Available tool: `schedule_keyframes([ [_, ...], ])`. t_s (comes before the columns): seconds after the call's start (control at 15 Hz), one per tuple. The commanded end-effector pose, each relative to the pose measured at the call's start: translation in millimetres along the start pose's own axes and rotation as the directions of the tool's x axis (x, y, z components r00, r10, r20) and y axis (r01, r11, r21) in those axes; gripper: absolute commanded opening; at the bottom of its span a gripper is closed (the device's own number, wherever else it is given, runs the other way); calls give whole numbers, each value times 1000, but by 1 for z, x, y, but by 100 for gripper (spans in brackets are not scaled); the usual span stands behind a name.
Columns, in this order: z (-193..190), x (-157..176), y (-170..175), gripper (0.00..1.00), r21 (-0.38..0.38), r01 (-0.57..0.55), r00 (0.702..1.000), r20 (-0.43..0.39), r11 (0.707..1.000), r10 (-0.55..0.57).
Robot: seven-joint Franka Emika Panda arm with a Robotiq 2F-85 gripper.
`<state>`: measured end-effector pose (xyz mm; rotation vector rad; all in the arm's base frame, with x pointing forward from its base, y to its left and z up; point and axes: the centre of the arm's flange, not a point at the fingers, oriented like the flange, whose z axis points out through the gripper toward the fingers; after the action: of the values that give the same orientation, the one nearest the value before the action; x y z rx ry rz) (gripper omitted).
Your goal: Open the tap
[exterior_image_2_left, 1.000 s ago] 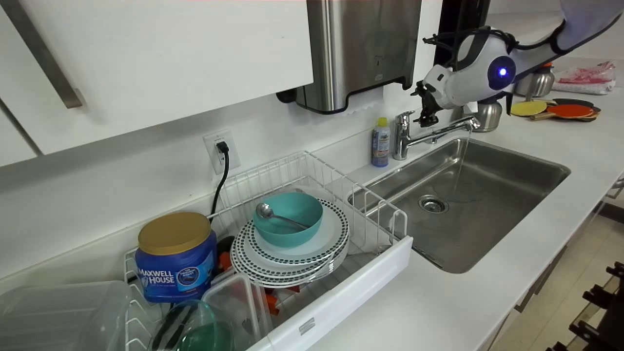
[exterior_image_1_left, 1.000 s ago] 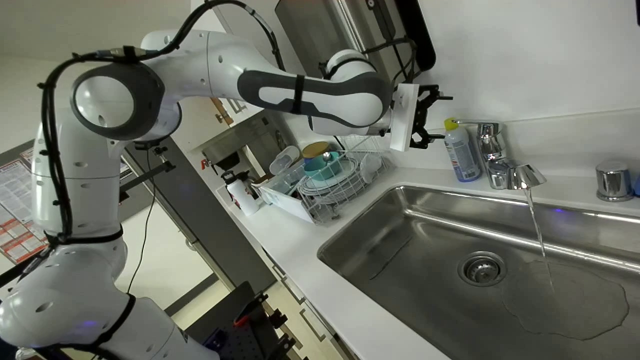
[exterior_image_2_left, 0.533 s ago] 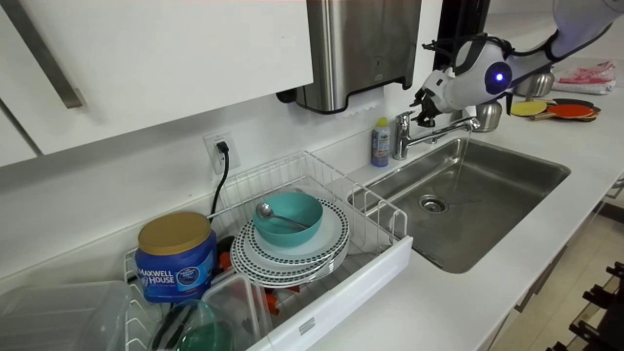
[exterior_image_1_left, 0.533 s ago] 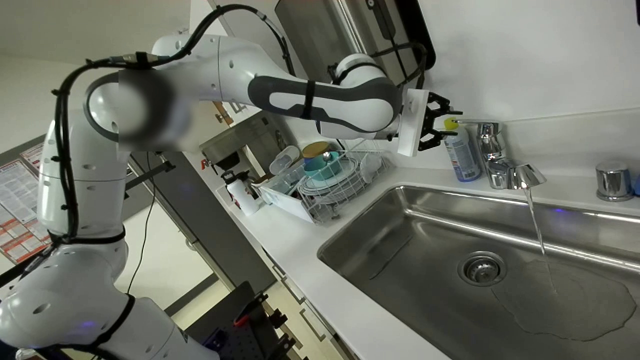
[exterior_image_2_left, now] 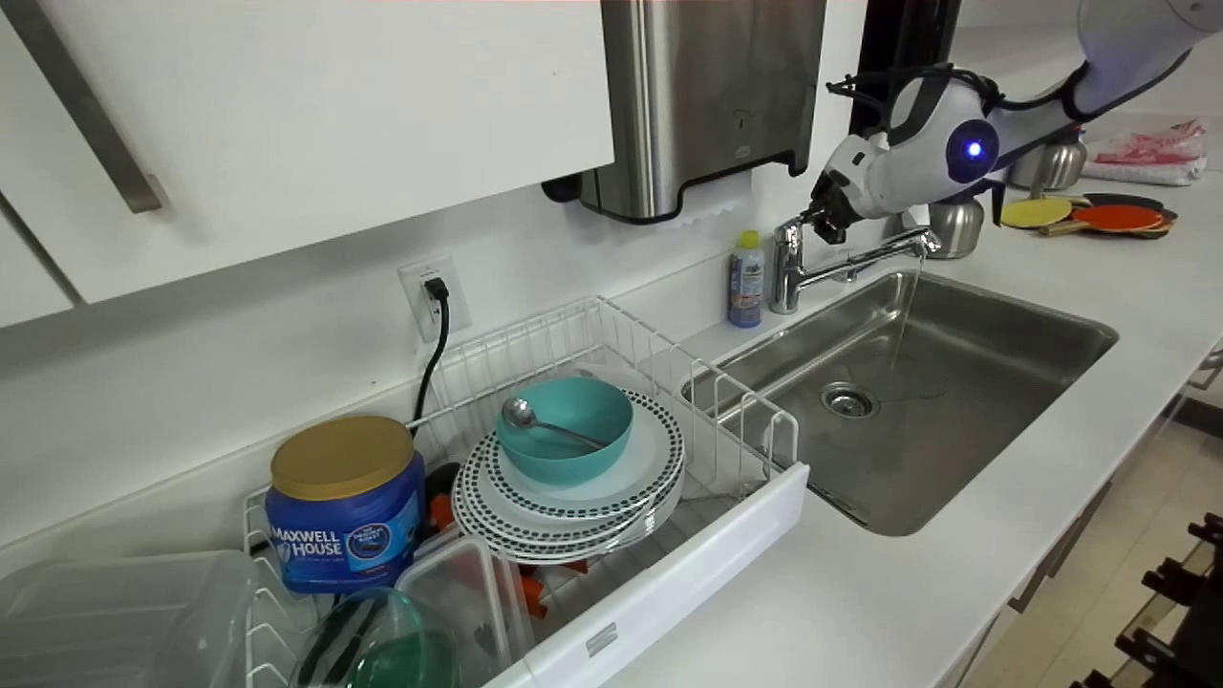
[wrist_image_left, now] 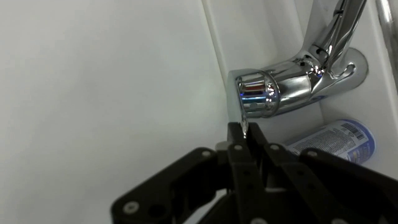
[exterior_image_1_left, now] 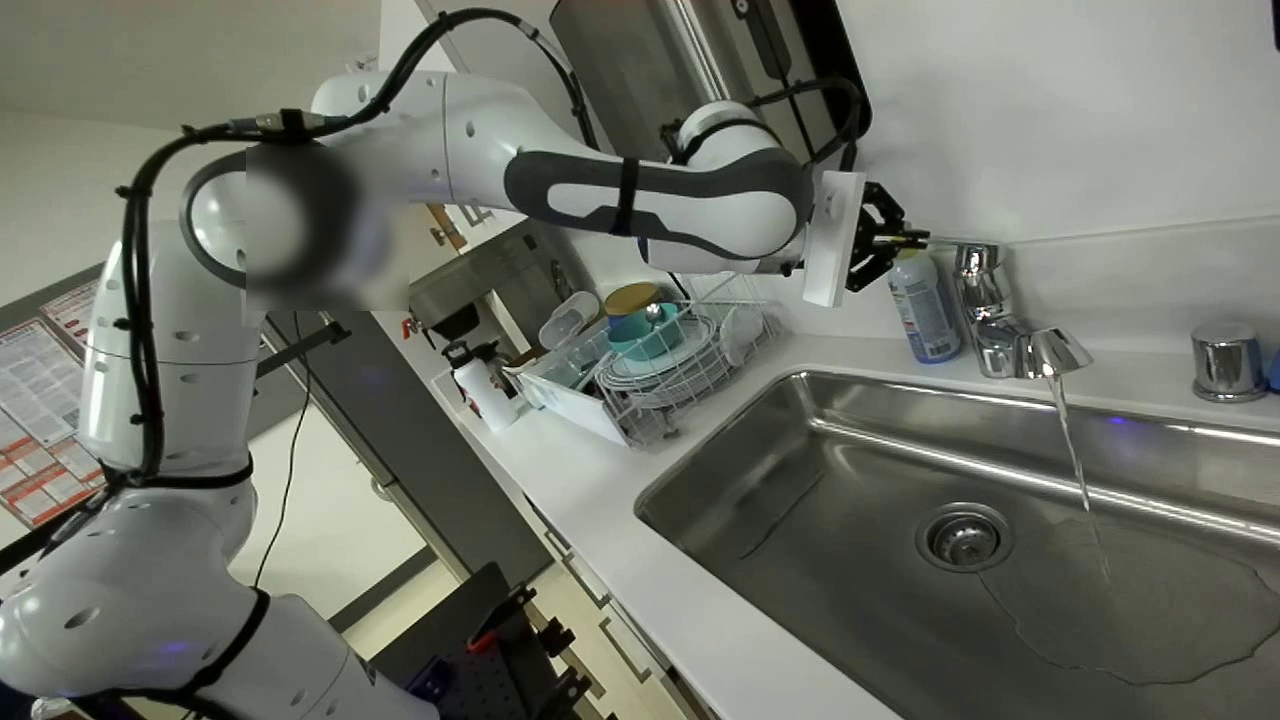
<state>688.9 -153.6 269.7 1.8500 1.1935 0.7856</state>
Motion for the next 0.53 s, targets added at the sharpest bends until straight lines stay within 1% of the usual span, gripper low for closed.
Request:
schedule_keyframes([
  [0.0, 6, -1, 15, 2, 27, 3, 1000, -22, 1000, -2],
  [0.47, 8, -3, 32, 2, 55, -28, 999, -24, 998, 30],
])
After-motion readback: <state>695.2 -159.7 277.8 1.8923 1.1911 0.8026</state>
